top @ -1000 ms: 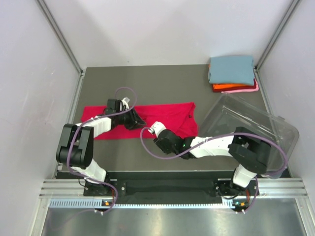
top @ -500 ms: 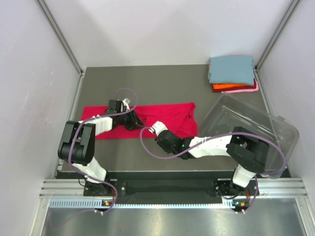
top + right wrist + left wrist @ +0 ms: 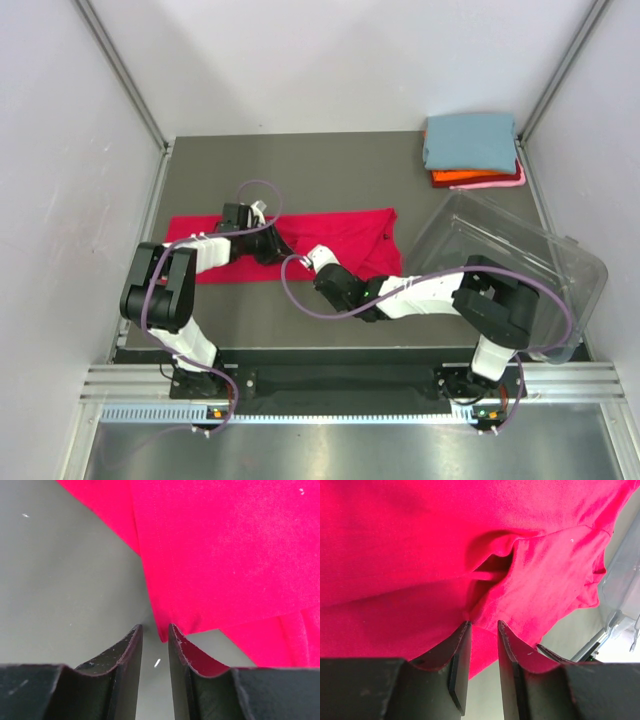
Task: Fold and stack the t-shirts
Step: Fold the tshirt
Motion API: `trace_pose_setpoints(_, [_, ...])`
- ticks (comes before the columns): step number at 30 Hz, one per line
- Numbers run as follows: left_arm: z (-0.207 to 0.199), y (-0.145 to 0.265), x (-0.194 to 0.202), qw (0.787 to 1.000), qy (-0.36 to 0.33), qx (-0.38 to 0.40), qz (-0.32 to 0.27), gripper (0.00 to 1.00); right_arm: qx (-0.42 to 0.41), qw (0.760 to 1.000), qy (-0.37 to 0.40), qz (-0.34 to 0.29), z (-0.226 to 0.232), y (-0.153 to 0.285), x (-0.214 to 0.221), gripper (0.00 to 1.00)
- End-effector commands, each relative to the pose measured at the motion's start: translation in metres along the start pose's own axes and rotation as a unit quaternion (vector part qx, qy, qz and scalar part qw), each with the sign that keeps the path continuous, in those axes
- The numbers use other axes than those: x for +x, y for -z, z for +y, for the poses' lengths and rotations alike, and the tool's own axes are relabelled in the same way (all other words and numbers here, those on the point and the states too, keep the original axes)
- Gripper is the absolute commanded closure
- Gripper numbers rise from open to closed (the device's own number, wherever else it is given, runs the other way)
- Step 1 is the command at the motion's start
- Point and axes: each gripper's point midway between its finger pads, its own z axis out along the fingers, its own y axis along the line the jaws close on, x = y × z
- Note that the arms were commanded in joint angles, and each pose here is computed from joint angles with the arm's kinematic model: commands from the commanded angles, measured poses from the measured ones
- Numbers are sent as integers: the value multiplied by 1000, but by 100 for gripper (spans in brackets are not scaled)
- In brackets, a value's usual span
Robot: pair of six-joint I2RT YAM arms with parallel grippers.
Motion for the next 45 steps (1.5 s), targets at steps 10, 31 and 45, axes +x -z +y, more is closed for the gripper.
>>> trace_pose_setpoints(10, [-25,1,-23,999,-34,30,-30,68,8,1000,-14,17,-6,-7,2,78])
trace_pose_setpoints(31, [-39,26,-40,998,-20,-9,-63,100,39,998,-51,-27,-42,29,-49,100])
trace_pose_setpoints(45, [-20,31,-36,996,-33,-61,-62,79,22,995,-86,-34,-88,20,-72,100])
